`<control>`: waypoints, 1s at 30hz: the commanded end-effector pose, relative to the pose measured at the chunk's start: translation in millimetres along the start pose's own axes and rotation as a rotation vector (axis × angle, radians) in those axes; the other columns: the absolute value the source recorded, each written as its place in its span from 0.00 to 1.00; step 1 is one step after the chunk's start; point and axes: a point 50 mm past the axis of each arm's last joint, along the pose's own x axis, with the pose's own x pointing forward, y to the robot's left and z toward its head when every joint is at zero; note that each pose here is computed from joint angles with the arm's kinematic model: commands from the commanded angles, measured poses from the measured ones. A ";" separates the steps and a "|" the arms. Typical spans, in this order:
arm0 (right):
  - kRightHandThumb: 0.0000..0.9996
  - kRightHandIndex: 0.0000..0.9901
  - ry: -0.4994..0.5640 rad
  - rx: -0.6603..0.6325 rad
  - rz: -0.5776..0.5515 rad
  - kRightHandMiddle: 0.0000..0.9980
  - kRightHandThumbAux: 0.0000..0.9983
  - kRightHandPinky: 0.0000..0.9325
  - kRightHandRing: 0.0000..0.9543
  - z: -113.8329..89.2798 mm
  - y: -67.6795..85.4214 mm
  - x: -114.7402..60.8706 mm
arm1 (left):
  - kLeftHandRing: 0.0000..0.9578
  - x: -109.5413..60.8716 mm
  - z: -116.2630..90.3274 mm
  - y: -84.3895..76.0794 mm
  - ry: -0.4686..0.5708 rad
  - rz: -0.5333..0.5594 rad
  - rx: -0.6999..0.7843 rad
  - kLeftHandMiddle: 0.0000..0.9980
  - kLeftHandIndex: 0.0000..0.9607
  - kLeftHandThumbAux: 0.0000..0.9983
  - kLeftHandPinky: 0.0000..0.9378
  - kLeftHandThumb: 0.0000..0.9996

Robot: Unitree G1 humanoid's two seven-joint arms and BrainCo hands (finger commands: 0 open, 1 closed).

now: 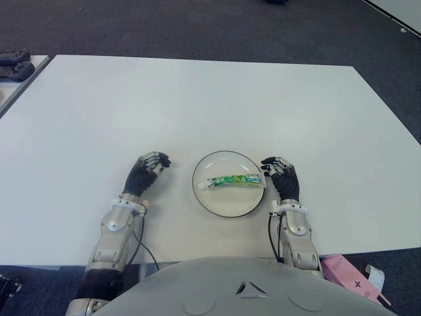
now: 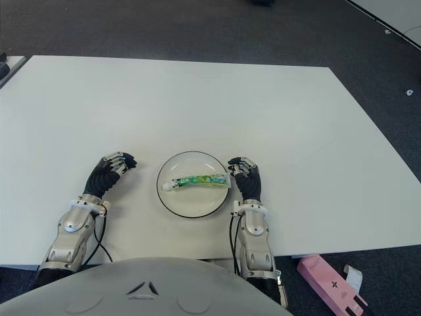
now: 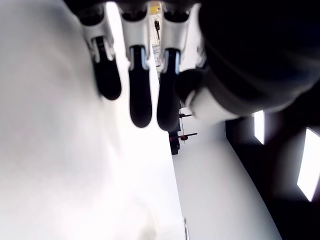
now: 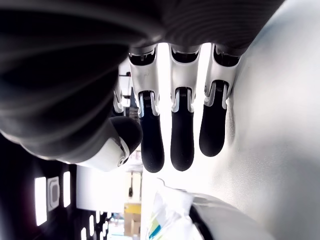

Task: Put the toothpaste on the table into the plate.

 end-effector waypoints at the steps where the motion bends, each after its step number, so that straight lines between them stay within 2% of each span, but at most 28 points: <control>1: 0.71 0.43 0.041 0.000 0.007 0.45 0.73 0.48 0.46 -8.4 0.4 -2.9 | 0.49 -6.4 -18.6 -6.9 0.093 -0.017 -0.017 0.44 0.44 0.73 0.50 0.70; 20: 0.71 0.43 0.046 -0.004 0.004 0.46 0.73 0.49 0.47 -8.0 -2.6 -4.2 | 0.49 -9.5 -16.8 -20.0 0.033 0.060 -0.110 0.45 0.45 0.72 0.51 0.71; 24: 0.71 0.43 0.048 -0.003 0.003 0.46 0.73 0.49 0.47 -8.1 -2.8 -4.3 | 0.49 -8.9 -17.2 -16.2 0.020 0.083 -0.121 0.46 0.45 0.72 0.51 0.71; 30: 0.71 0.43 0.048 -0.003 0.001 0.46 0.73 0.49 0.47 -8.2 -3.2 -4.3 | 0.49 -8.7 -14.8 -20.0 0.012 0.112 -0.143 0.47 0.45 0.72 0.50 0.71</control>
